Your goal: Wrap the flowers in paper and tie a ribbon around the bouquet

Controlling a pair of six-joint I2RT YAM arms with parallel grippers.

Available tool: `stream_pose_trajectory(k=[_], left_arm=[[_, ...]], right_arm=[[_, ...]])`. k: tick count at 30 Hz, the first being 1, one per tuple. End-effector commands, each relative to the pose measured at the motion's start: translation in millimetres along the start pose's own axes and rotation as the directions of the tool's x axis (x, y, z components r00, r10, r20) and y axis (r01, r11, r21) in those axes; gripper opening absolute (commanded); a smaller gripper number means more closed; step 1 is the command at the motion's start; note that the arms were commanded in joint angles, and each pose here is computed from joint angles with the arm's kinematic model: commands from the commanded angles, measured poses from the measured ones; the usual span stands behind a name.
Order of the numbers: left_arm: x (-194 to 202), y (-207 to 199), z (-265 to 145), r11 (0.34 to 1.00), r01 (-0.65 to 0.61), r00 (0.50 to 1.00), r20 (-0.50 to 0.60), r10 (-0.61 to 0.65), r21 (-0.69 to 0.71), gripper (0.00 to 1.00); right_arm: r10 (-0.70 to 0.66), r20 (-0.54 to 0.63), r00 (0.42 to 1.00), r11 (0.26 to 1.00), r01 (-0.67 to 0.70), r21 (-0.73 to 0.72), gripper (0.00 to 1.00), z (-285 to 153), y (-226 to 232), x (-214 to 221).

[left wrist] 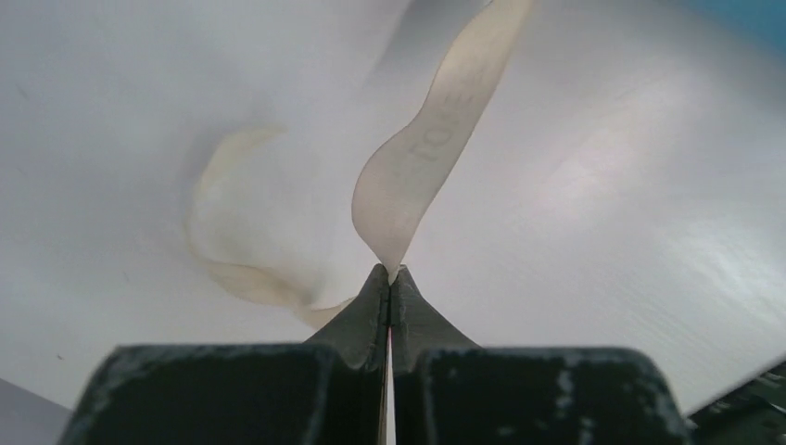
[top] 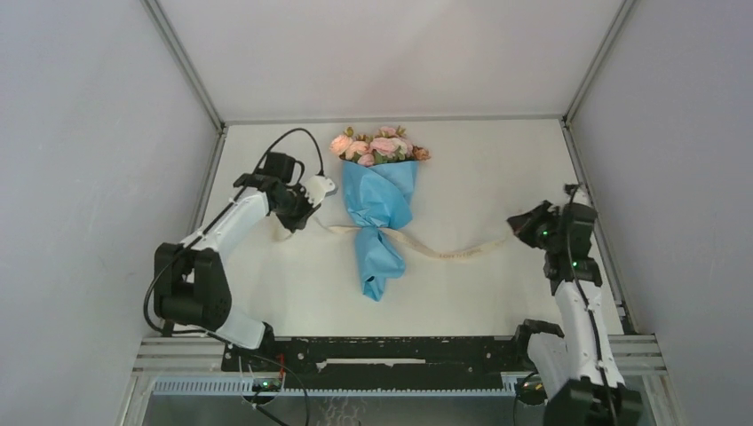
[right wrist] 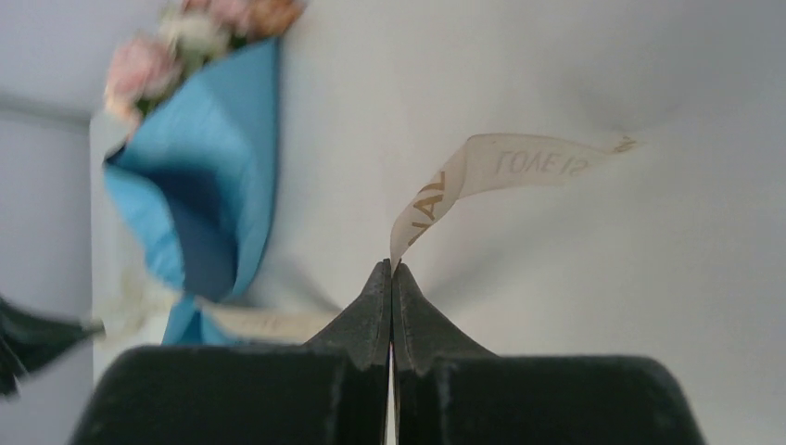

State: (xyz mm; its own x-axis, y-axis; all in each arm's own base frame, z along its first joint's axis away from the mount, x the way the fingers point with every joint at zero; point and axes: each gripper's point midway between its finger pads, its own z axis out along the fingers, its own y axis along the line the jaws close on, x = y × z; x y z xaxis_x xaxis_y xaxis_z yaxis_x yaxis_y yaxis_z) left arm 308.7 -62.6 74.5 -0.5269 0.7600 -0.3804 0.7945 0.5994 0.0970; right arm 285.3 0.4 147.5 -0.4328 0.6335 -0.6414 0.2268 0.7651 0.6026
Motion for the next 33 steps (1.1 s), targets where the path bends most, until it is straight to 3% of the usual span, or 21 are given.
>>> stream_pose_trajectory(k=[1, 8, 11, 14, 17, 18, 19, 21, 24, 27, 30, 33], left_arm=[[-70, -50, -74, 0.983, -0.006, 0.978, 0.205, -0.032, 0.182, 0.0], [-86, -130, -113, 0.919, -0.122, 0.969, 0.245, 0.028, 0.375, 0.0], [-92, -158, -134, 0.902, -0.201, 0.951, 0.297, 0.087, 0.381, 0.0], [-90, -179, -153, 0.895, -0.271, 0.927, 0.347, 0.143, 0.356, 0.0], [-83, -200, -170, 0.876, -0.328, 0.901, 0.396, 0.177, 0.355, 0.0], [-79, -209, -178, 0.864, -0.345, 0.889, 0.424, 0.175, 0.366, 0.0], [-77, -214, -182, 0.856, -0.355, 0.881, 0.441, 0.172, 0.375, 0.0], [-78, -219, -187, 0.853, -0.336, 0.886, 0.442, 0.142, 0.399, 0.0], [-73, -220, -178, 0.858, -0.274, 0.92, 0.378, 0.102, 0.434, 0.0], [-64, -214, -169, 0.856, -0.318, 0.918, 0.357, 0.171, 0.408, 0.0], [-66, -205, -170, 0.853, -0.384, 0.893, 0.379, 0.245, 0.353, 0.0], [-74, -198, -173, 0.852, -0.397, 0.858, 0.468, 0.212, 0.342, 0.0]], right_arm=[[-0.034, -0.097, 0.995, 0.999, 0.032, -0.021, 0.0, -21, 36, 41], [-0.121, -0.322, 0.939, 0.99, 0.09, -0.108, 0.0, -71, 68, 135], [-0.134, -0.38, 0.915, 0.988, 0.095, -0.118, 0.0, -89, 69, 154], [-0.147, -0.426, 0.893, 0.986, 0.098, -0.135, 0.09, -103, 72, 165], [-0.193, -0.438, 0.878, 0.978, 0.138, -0.155, 0.38, -117, 77, 166], [-0.224, -0.425, 0.877, 0.972, 0.17, -0.163, 0.61, -122, 80, 160], [-0.258, -0.405, 0.877, 0.965, 0.21, -0.16, 0.76, -124, 83, 152], [-0.356, -0.342, 0.87, 0.933, 0.308, -0.188, 0.87, -125, 95, 133], [-0.57, -0.194, 0.798, 0.778, 0.448, -0.441, 0.89, -124, 153, 122], [-0.695, 0.019, 0.719, 0.475, 0.478, -0.739, 0.86, -129, 226, 141], [-0.724, 0.171, 0.668, 0.216, 0.455, -0.864, 0.84, -125, 271, 170], [-0.708, 0.269, 0.652, 0.044, 0.421, -0.906, 0.81, -121, 301, 196]])
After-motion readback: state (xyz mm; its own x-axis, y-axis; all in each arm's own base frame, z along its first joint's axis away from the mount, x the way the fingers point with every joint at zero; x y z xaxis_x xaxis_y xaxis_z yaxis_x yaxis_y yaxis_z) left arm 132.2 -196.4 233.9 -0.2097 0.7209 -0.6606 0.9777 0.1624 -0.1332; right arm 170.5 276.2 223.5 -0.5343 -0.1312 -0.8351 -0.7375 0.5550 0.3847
